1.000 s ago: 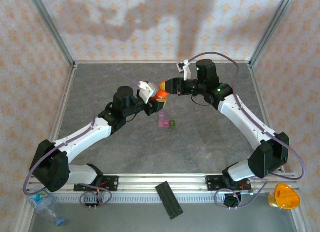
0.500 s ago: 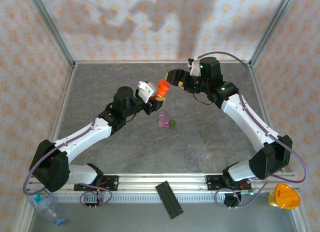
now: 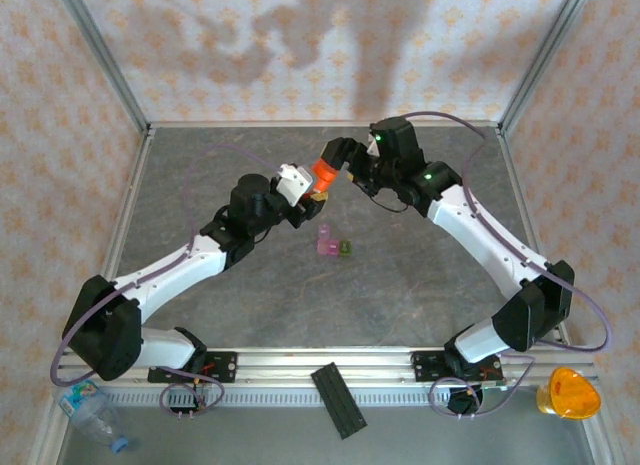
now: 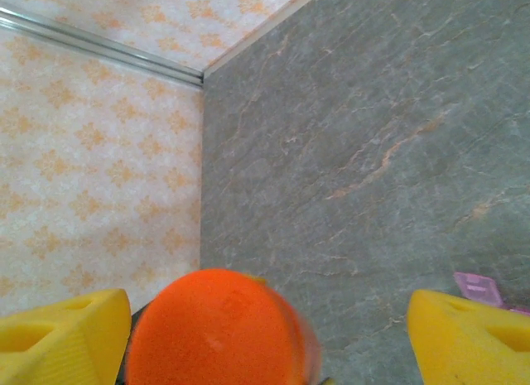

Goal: Sort the pills into containers

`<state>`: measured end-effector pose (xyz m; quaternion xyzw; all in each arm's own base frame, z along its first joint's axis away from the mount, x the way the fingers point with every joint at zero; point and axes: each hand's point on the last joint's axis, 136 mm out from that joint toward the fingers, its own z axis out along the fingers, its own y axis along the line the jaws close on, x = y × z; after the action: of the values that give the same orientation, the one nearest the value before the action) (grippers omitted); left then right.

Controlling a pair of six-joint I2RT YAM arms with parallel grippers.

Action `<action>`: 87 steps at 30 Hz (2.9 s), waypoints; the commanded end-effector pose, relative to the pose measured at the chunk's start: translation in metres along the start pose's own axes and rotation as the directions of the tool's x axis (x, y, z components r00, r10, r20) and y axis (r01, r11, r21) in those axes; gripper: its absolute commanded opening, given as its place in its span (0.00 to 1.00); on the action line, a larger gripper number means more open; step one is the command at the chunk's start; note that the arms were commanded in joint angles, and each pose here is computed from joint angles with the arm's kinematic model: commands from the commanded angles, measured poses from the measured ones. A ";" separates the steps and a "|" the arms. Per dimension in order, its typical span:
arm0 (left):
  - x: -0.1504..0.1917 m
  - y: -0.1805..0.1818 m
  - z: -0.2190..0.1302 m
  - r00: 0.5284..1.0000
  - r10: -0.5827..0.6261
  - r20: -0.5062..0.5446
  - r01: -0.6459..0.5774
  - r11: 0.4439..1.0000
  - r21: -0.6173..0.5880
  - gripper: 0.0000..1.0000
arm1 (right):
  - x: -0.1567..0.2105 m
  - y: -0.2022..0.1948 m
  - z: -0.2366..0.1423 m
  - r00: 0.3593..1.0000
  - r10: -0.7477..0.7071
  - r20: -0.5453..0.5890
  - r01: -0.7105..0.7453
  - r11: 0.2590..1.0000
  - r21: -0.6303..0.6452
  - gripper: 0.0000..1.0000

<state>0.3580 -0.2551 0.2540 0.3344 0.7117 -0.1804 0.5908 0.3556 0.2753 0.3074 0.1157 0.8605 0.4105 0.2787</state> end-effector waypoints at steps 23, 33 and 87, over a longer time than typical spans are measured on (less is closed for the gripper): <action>-0.031 0.001 0.001 0.995 -0.004 0.098 0.004 1.000 0.000 0.00 | 0.004 0.009 0.002 0.991 -0.132 0.020 0.132 0.991 -0.020 0.44; -0.041 -0.030 -0.012 0.991 -0.090 0.099 0.070 0.980 0.187 0.00 | 0.015 0.028 -0.017 0.830 -0.558 -0.010 0.525 0.787 -0.324 0.43; -0.017 -0.002 0.014 0.998 -0.001 0.068 0.000 1.000 0.021 0.00 | 0.006 0.009 0.012 0.997 -0.076 -0.011 0.075 0.996 -0.046 0.63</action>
<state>0.3618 -0.2638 0.2389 0.3374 0.7200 -0.1959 0.5740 0.3539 0.2861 0.2894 0.0817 0.8652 0.4114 0.2748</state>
